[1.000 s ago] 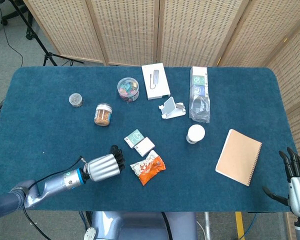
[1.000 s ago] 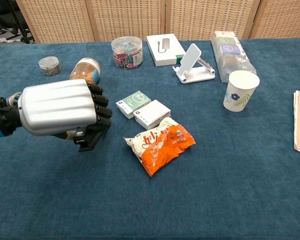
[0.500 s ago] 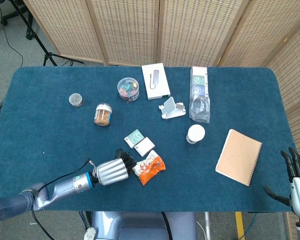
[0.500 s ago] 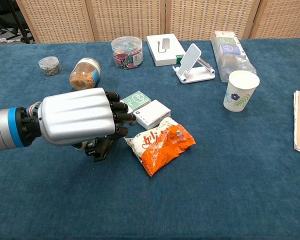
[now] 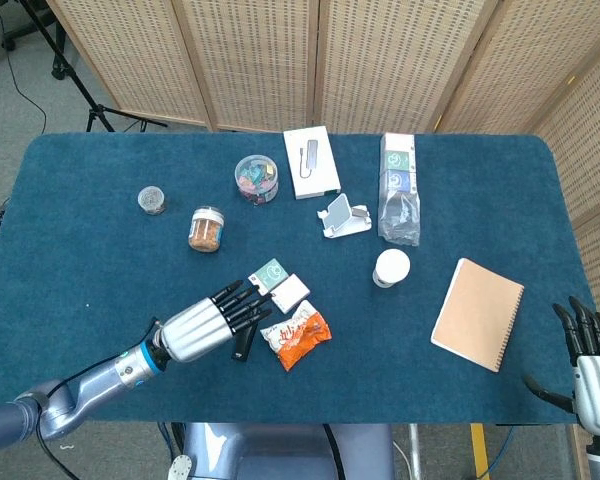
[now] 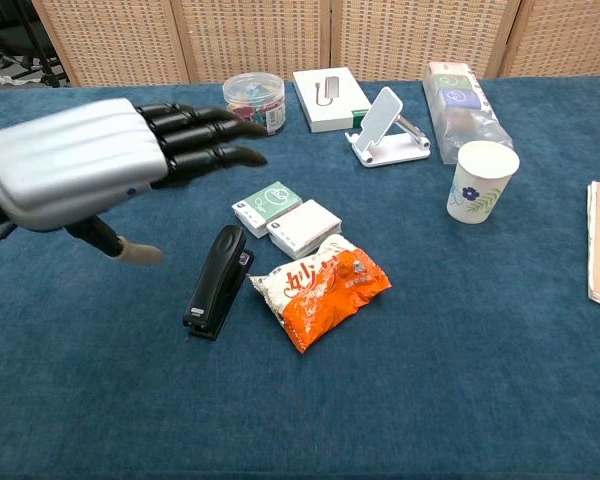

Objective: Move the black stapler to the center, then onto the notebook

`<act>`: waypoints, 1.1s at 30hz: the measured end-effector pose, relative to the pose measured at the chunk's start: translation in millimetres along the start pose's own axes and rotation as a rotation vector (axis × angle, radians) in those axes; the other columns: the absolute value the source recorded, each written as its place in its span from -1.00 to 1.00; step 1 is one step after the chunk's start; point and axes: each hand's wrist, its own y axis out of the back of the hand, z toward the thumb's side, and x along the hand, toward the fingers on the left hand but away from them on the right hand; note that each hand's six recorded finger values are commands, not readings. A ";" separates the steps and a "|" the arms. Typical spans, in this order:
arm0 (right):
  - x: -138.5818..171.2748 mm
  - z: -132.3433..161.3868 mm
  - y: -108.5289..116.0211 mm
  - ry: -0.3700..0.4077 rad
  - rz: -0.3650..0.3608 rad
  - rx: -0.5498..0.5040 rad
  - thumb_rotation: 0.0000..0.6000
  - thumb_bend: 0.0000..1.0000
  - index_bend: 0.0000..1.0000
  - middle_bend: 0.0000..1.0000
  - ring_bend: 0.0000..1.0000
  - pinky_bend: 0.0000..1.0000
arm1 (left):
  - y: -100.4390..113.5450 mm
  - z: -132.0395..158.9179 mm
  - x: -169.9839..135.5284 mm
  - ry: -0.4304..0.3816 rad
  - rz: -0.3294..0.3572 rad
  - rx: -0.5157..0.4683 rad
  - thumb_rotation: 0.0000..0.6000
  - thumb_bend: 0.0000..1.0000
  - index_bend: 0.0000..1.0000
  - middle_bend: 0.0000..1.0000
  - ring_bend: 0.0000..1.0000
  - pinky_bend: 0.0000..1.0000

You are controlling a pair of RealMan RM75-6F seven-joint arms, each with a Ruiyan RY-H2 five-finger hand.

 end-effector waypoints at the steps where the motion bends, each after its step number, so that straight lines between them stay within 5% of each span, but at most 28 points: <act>1: 0.1 0.3 -1.1 0.002 0.004 0.004 1.00 -0.74 -0.95 -1.00 -1.00 -1.00 | 1.8 -6.5 -6.2 0.031 -0.002 -0.023 1.00 -1.00 -0.83 -1.00 -1.00 -0.77; 8: -1.7 2.0 -11.1 0.013 0.037 0.041 1.00 -0.74 -0.95 -1.00 -1.00 -1.00 | 22.0 -55.8 -69.7 0.323 0.018 -0.228 1.00 -1.00 -0.85 -1.00 -1.00 -0.89; 16: -15.5 10.2 -22.9 0.110 0.054 0.146 1.00 -0.74 -0.95 -1.00 -1.00 -1.00 | 39.8 -86.7 -141.6 0.626 0.048 -0.331 1.00 -1.00 -1.00 -1.00 -1.00 -0.97; 23: -46.5 70.4 -46.3 0.410 0.135 0.214 1.00 -0.74 -0.93 -1.00 -1.00 -1.00 | 57.4 -87.2 -205.7 0.837 -0.003 -0.428 1.00 -1.00 -1.00 -1.00 -1.00 -1.00; 33: -81.3 214.7 -90.9 0.948 0.211 0.279 1.00 -0.69 -0.72 -0.94 -1.00 -1.00 | 68.2 -81.5 -215.6 0.813 -0.015 -0.443 1.00 -1.00 -1.00 -1.00 -1.00 -1.00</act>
